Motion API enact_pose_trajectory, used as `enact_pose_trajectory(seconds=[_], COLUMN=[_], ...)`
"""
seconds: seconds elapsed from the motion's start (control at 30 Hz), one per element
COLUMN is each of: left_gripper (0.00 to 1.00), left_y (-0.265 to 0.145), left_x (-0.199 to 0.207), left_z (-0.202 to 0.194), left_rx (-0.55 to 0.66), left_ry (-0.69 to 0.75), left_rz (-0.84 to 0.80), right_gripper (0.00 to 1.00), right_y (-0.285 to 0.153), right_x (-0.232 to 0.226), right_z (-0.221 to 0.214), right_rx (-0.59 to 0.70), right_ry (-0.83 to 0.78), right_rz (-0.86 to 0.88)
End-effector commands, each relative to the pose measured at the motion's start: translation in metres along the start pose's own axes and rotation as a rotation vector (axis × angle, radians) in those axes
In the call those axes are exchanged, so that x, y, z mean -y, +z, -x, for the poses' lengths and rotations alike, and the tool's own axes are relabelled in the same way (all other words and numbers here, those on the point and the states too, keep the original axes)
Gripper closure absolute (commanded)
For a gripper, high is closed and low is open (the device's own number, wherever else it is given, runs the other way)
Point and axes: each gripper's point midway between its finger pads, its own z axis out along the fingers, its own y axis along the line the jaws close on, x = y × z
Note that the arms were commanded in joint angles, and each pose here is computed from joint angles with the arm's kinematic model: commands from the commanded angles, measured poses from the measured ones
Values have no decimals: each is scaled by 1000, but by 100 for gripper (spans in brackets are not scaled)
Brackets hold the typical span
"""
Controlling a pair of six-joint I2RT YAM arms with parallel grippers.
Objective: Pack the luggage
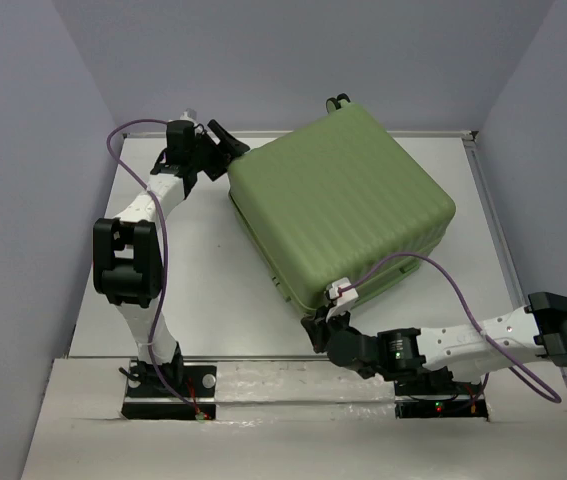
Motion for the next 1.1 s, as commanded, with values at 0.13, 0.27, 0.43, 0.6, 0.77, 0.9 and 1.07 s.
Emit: enact_pose_trajectory(seconds=[0.13,0.27,0.43,0.6,0.77,0.9,1.07], left_gripper=[37,75,94,94,94,94,94], left_y=[5,11,7,-27,-90,-127,-174], left_x=[47,47,49,18,-33,-56,-81], left_z=[26,27,32,49,46,7,-48], left_rx=[49,42,69,186,289,292,310], left_ry=[1,-4,6,-20,-28,-64,-16], left_rz=[-126,-132,-139,-137,-67,-54,-20], right_gripper=[93,93,93,93,93,93,93], right_y=[-15,-15,-16,-14,-4,4,19], right_x=[-30,-27,-23,-17,-3,10,2], right_z=[-15,-17,-16,0,51,110,119], right_rx=[-72,-75,-64,-14,84,188,175], right_ry=[55,60,67,60,57,63,-1], right_rz=[124,118,108,88,50,62,60])
